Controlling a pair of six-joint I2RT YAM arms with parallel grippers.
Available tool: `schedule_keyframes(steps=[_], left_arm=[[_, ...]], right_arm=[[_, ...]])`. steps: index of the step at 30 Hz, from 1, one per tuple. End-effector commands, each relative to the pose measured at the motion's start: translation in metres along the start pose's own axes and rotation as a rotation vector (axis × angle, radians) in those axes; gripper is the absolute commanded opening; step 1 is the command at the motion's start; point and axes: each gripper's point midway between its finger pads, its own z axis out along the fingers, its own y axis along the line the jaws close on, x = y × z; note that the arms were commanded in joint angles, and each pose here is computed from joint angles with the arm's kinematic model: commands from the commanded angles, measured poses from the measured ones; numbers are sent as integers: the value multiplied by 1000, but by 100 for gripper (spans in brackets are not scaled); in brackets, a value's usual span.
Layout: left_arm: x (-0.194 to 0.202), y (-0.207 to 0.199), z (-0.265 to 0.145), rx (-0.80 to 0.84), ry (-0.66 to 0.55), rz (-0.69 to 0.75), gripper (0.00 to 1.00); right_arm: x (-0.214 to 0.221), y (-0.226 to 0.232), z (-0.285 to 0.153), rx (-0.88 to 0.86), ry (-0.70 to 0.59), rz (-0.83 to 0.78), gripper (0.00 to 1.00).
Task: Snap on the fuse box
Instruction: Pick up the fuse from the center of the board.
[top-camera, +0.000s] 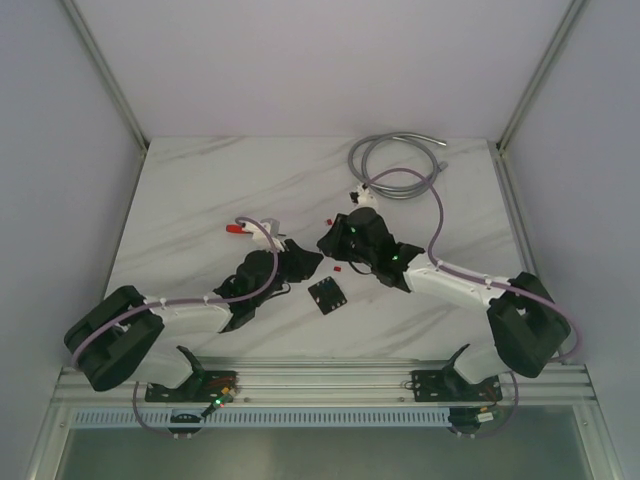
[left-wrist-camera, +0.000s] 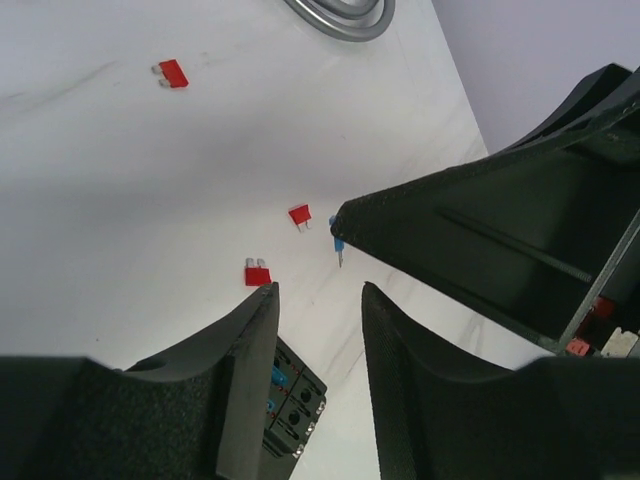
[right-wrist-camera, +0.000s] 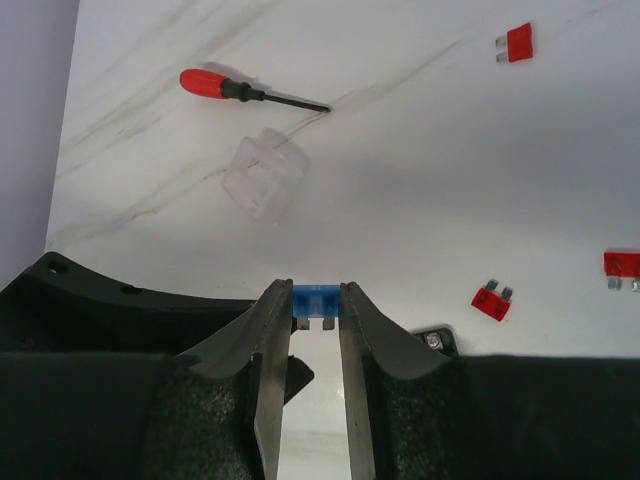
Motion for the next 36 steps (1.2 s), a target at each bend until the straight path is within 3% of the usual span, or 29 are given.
schedule_keyframes(steps=[1, 13, 22, 28, 36], left_arm=[[-22, -21, 7, 50, -96, -25, 46], [-30, -22, 9, 33, -145, -42, 30], [-28, -20, 9, 22, -140, -25, 0], [-27, -14, 6, 1, -132, 3, 0], [-29, -26, -8, 78, -89, 163, 0]], right_arm=[[-10, 12, -5, -36, -59, 45, 24], [7, 17, -4, -75, -30, 94, 24], [17, 21, -7, -100, -22, 131, 23], [4, 18, -18, -97, -79, 122, 35], [-37, 19, -57, -221, -165, -90, 45]])
